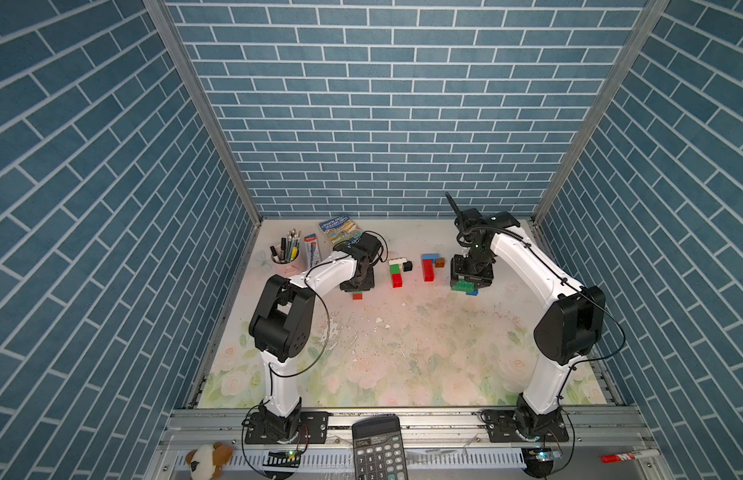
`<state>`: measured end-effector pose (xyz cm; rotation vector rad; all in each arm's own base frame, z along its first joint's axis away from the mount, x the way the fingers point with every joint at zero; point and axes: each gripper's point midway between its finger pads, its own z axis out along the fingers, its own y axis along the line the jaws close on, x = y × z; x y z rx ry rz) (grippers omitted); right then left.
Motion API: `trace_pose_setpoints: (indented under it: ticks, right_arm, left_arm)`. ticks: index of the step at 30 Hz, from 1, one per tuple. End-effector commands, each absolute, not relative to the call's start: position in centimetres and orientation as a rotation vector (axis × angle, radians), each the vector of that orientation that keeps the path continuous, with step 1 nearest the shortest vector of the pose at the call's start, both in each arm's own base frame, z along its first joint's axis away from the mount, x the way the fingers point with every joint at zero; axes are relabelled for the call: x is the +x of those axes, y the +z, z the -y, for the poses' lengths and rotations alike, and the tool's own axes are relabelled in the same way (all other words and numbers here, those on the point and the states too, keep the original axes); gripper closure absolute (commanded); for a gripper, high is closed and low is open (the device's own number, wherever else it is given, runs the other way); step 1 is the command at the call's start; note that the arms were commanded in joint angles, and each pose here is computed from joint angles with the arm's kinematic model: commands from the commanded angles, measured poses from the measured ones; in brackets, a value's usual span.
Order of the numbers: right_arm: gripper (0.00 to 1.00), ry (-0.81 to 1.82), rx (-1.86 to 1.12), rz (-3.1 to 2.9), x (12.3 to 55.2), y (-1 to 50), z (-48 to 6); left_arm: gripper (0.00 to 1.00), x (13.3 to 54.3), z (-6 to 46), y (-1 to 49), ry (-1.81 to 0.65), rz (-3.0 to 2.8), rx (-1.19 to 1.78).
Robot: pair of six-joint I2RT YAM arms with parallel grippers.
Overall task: Assemble the letter r with lego
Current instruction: Move the lego brick at the center of the board.
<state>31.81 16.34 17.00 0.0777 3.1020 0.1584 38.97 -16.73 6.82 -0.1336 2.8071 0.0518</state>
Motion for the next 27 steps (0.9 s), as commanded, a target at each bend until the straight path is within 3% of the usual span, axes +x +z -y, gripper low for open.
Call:
trace_pose_setpoints:
  ticks: [1, 27]
  right_arm:
    - [0.86, 0.162, 0.047, -3.109, 31.4, 17.2, -16.1]
    - [0.87, 0.156, -0.021, -3.114, 25.0, 17.0, -13.1]
  left_arm:
    - [0.73, 38.6, 16.8, 7.5, 0.081, -2.815, -0.131]
    - [0.66, 30.0, 25.6, 8.2, -0.028, -2.747, -0.113]
